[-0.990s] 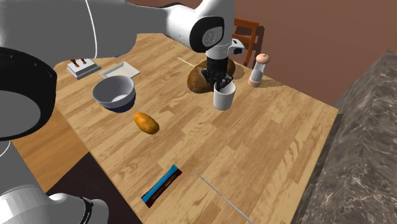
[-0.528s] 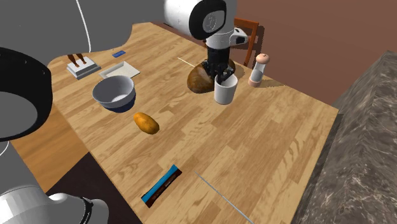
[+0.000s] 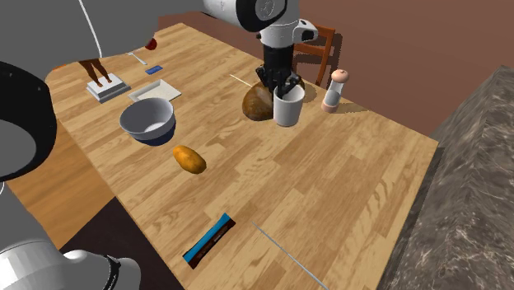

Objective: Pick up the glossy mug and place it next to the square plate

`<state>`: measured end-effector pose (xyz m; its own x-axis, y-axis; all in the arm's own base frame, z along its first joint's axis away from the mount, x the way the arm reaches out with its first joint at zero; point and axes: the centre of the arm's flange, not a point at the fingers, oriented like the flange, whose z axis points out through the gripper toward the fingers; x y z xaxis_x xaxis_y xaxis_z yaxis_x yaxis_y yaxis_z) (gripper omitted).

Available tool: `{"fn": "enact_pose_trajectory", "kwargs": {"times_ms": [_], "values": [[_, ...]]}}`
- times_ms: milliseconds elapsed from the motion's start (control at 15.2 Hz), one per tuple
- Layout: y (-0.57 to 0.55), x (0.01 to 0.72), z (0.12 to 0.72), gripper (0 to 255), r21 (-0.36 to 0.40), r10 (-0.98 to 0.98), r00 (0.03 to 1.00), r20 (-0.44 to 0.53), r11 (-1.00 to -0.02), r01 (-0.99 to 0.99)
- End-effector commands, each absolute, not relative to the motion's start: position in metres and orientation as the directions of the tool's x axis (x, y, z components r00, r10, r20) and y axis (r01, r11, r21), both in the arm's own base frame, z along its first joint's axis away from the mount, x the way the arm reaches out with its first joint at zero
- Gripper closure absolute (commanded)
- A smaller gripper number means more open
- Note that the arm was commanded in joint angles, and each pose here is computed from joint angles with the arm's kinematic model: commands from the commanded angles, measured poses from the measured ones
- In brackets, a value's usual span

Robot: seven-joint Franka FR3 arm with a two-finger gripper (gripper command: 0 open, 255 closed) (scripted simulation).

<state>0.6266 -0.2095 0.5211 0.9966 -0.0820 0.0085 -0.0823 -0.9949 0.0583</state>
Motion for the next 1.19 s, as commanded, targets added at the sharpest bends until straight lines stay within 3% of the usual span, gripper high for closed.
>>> {"fn": "enact_pose_trajectory", "kwargs": {"times_ms": [0, 1122], "values": [[-0.187, 0.622, 0.521, 255, 0.058, -0.082, 0.997, 0.009, -0.995, -0.082], [0.032, 0.574, 0.521, 255, 0.058, -0.082, 0.997, 0.009, -0.995, -0.082]]}}
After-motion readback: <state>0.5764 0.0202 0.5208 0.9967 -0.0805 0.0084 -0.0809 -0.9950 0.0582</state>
